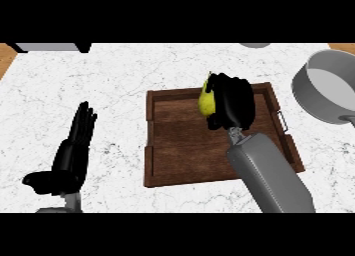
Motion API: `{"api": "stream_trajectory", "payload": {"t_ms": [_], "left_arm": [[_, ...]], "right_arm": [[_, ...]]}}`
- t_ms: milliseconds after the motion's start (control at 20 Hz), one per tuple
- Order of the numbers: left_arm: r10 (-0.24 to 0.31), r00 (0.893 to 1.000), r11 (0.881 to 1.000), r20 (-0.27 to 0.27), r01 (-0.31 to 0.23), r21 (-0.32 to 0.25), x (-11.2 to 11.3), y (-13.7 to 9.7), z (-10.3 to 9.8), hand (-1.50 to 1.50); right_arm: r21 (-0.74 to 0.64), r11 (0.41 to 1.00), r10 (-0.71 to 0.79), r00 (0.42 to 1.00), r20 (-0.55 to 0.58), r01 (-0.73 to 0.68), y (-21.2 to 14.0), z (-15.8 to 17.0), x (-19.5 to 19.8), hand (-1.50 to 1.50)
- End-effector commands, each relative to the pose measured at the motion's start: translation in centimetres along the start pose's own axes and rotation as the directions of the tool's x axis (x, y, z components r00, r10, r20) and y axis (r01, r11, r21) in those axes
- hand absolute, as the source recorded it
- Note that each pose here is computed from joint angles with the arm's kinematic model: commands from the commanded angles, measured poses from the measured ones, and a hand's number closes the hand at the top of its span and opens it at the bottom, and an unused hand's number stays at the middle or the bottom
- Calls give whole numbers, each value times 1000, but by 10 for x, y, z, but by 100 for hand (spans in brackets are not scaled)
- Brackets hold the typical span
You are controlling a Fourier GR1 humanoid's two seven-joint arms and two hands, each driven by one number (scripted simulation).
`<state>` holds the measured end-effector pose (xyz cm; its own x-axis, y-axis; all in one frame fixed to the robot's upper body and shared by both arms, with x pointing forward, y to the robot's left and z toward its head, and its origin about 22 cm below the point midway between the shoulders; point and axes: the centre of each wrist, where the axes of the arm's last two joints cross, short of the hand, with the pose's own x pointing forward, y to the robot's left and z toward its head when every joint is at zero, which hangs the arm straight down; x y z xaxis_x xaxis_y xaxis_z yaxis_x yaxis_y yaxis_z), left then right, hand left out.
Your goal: Pick the pear from the tray and place it in the pot
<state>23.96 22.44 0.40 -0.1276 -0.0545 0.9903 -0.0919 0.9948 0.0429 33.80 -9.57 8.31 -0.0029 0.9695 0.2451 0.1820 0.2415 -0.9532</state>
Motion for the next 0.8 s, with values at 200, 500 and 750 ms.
{"api": "stream_trajectory", "payload": {"t_ms": [200,500,750], "left_arm": [[22,1000,1000,9,-22,15,11,3,0,0],[-5,1000,1000,-4,5,21,7,12,-3,0],[-5,1000,1000,-2,5,21,-7,7,-11,0]], "right_arm": [[-198,977,48,988,-150,-78,-48,22,11,150],[-231,962,79,957,-279,-146,-79,23,-25,150],[-253,954,67,936,-346,-162,-92,2,-70,150]]}}
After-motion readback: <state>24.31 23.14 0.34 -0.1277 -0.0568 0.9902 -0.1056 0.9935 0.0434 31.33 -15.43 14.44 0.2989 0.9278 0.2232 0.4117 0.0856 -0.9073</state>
